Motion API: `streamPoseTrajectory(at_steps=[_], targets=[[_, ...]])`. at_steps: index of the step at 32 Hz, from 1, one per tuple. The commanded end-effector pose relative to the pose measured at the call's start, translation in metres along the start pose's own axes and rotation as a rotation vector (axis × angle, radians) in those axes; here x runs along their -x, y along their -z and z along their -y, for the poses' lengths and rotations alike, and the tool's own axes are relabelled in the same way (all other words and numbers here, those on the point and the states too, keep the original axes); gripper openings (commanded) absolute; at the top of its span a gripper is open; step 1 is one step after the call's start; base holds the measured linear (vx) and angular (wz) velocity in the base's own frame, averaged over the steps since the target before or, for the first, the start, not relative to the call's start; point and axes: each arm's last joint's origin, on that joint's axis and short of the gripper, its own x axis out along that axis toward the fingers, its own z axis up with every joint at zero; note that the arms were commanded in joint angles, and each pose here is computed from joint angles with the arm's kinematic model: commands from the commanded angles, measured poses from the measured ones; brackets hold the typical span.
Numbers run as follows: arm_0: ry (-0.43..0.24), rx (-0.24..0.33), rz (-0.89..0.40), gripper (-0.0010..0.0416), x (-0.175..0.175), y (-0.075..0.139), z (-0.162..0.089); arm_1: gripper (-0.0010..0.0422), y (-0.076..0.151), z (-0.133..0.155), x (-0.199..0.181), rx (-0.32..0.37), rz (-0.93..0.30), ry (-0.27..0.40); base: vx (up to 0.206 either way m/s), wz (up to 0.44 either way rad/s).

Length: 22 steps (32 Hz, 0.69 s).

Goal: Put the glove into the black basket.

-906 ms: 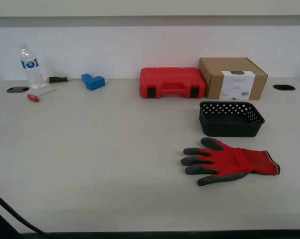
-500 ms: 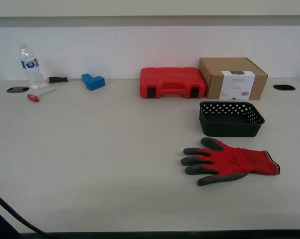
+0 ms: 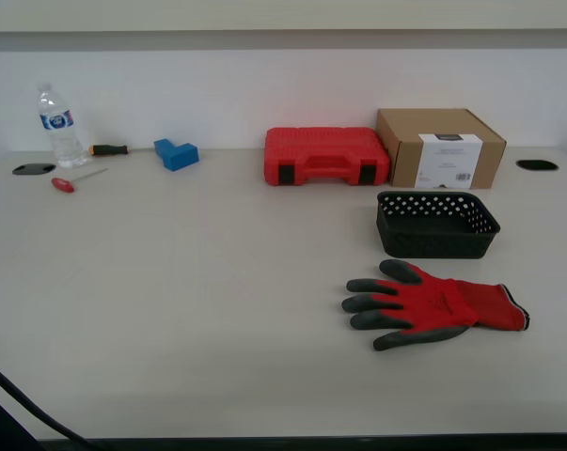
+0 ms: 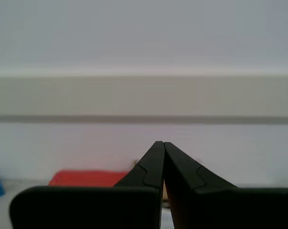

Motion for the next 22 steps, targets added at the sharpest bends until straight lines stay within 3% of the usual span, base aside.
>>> streamPoseTrajectory(at_steps=[1, 3, 7, 15, 20, 22], targets=[[-0.014, -0.004, -0.106, 0.0001, -0.001, -0.001, 0.0, 0.0, 0.0, 0.0, 0.0, 0.0, 0.003, 0.0, 0.0, 0.0], [-0.018, -0.009, -0.176, 0.0001, -0.001, -0.001, 0.0, 0.0, 0.0, 0.0, 0.0, 0.0, 0.003, -0.001, 0.0, 0.0], [-0.089, -0.036, -0.326, 0.0001, 0.0, 0.008, -0.003, 0.0, 0.0, 0.0, 0.0, 0.0, 0.003, 0.0, 0.0, 0.0], [-0.095, -0.156, -0.757, 0.0001, 0.016, 0.073, -0.005, 0.0, 0.0, 0.0, 0.0, 0.0, 0.003, 0.0, 0.0, 0.0], [-0.177, -0.261, -0.926, 0.0001, 0.019, 0.107, -0.01, 0.0, 0.0, 0.0, 0.0, 0.0, 0.003, -0.001, 0.0, 0.0], [-0.19, -0.272, -0.985, 0.0001, 0.017, 0.119, -0.012, 0.0, 0.0, 0.0, 0.0, 0.0, 0.003, -0.001, 0.0, 0.0]])
